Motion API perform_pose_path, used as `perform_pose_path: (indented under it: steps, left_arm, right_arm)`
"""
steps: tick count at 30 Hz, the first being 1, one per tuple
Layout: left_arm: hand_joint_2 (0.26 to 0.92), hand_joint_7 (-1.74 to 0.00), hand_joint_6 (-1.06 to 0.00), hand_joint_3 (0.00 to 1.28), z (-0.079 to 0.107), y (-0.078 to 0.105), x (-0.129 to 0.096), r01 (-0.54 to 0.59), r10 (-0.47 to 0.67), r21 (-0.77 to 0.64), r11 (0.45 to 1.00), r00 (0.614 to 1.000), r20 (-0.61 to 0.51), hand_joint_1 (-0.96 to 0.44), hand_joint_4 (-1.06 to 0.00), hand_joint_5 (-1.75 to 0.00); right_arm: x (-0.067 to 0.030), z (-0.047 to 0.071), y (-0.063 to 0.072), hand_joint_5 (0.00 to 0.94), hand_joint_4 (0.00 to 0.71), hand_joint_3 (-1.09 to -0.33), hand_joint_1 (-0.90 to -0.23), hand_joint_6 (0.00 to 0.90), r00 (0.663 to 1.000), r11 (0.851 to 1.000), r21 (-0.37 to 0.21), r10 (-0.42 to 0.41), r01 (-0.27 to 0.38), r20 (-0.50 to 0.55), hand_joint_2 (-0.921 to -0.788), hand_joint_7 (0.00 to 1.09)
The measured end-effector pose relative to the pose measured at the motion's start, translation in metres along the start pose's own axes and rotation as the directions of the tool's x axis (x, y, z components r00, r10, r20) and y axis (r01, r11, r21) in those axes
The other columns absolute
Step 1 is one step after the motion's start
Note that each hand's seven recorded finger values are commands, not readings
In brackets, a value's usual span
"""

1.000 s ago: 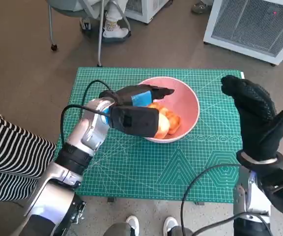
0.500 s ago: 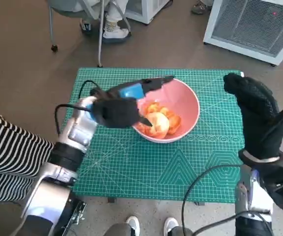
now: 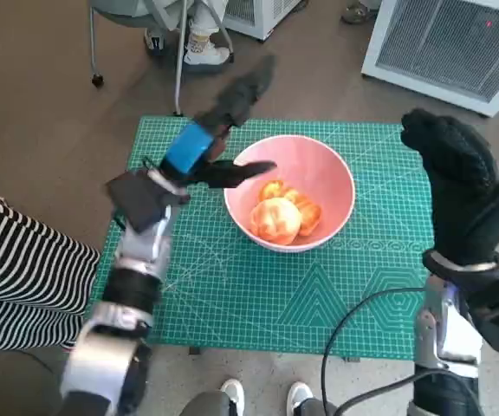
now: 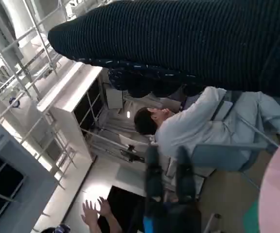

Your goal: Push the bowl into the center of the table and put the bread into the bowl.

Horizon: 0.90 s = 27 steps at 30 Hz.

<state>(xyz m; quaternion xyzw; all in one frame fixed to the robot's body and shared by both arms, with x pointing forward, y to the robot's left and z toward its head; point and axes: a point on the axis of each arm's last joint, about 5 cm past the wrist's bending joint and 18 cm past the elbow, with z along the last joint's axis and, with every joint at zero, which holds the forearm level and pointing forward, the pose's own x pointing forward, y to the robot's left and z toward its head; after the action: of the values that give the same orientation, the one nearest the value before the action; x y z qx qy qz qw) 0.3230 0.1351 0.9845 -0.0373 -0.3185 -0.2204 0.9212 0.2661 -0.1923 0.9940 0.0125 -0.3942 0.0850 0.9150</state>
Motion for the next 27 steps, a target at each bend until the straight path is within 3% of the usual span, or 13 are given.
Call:
perform_pose_path:
  steps: [7, 13, 27]
  left_arm:
    - [0.921, -0.51, 0.0, 0.66, -0.003, 0.002, -0.01, 0.025, -0.027, -0.141, 0.99, 1.0, -0.012, -0.76, -0.12, -0.03]
    - [0.921, -0.44, 0.0, 0.65, -0.005, 0.003, -0.02, 0.028, -0.03, -0.116, 0.993, 0.999, -0.016, -0.73, -0.1, -0.02]
    - [0.921, -0.37, 0.0, 0.62, -0.011, 0.007, -0.034, -0.024, 0.022, -0.079, 0.997, 1.0, -0.02, -0.73, -0.09, -0.01]
  right_arm:
    - [0.0013, -0.01, 0.0, 0.003, 0.195, -0.74, -0.686, 0.081, 0.999, 1.0, 0.01, -0.024, 0.025, -0.031, -0.921, 0.44]
    - [-0.0004, -0.016, 0.0, 0.002, 0.193, -0.74, -0.693, 0.082, 0.997, 0.999, 0.016, -0.033, 0.034, -0.064, -0.921, 0.44]
    - [0.0018, -0.016, 0.002, 0.001, 0.193, -0.734, -0.692, 0.086, 0.998, 0.999, 0.022, -0.022, 0.023, -0.067, -0.921, 0.43]
